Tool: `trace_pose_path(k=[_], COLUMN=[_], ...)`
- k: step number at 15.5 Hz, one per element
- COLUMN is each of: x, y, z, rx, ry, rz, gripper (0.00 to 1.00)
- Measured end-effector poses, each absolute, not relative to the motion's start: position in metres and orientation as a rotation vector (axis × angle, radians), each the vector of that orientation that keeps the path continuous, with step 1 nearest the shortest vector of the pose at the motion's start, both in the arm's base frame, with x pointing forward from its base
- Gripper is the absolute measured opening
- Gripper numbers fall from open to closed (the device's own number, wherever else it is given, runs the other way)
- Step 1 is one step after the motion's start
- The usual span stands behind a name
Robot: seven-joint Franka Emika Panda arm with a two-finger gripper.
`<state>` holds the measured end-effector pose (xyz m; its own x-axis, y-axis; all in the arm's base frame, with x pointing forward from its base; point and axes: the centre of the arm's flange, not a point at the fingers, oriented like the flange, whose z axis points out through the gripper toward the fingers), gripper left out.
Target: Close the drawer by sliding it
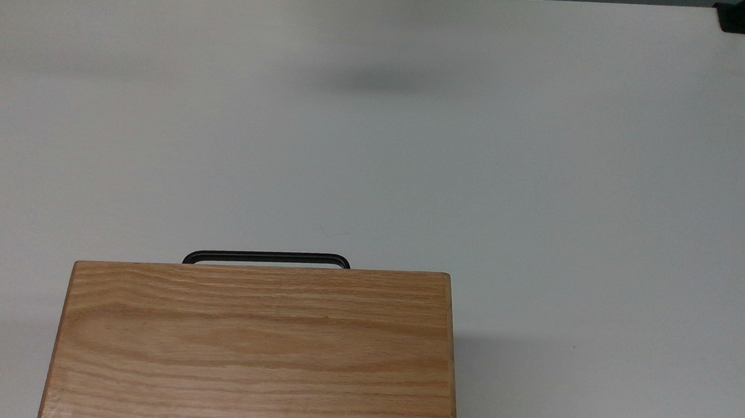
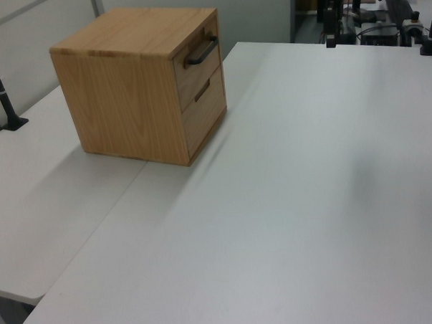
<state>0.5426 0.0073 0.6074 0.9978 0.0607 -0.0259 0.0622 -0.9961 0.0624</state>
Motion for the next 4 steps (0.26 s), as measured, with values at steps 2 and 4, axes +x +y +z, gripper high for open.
trace_pose_path(k=[2, 4], x=[0.5427, 0.5427], y=[0.0072, 0.0072], z=[0.6067, 0.6063], rx=[3.077, 3.077], ry=[0.095, 0.095], rz=[-0.039, -0.04], gripper=[0.95, 1.0])
